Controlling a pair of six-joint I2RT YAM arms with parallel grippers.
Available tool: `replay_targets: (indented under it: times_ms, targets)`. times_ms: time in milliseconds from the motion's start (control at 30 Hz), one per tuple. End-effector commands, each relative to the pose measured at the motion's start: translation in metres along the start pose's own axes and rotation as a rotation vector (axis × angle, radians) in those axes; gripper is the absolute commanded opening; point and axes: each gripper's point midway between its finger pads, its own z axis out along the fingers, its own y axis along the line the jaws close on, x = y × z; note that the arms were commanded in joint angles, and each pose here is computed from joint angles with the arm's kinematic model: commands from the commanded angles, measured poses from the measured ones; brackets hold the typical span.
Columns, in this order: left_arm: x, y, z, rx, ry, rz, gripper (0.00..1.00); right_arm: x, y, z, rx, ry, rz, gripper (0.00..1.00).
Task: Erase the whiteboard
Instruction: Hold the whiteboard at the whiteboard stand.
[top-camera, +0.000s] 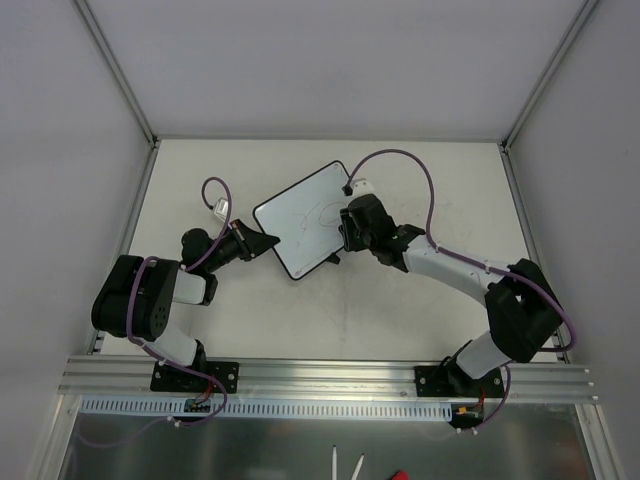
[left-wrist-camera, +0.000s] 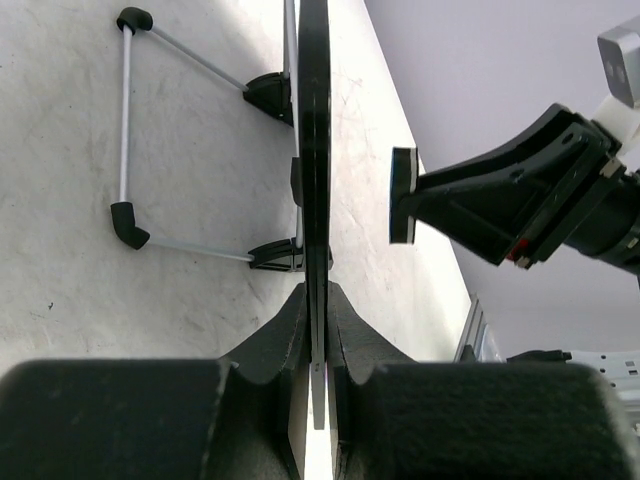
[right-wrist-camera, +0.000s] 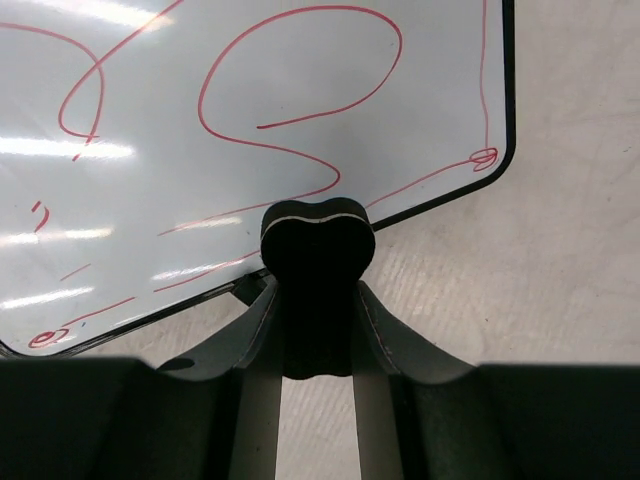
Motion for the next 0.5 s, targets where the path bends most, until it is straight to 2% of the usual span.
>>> replay_targets:
  times_ms: [0, 200, 467]
  targets:
    - [-0.049, -0.059, -0.002, 0.219, -0.181, 0.259, 0.0, -0.009, 0.004, -0.009, -0.048, 0.011, -0.036, 0.0]
    - [-0.048, -0.058, -0.004, 0.207, -0.195, 0.252, 0.0, 0.0, 0.005, 0.005, -0.043, 0.023, -0.014, 0.0]
    - [-0.047, -0.058, -0.014, 0.187, -0.249, 0.245, 0.0, -0.026, -0.033, 0.015, -0.038, 0.012, 0.068, 0.0]
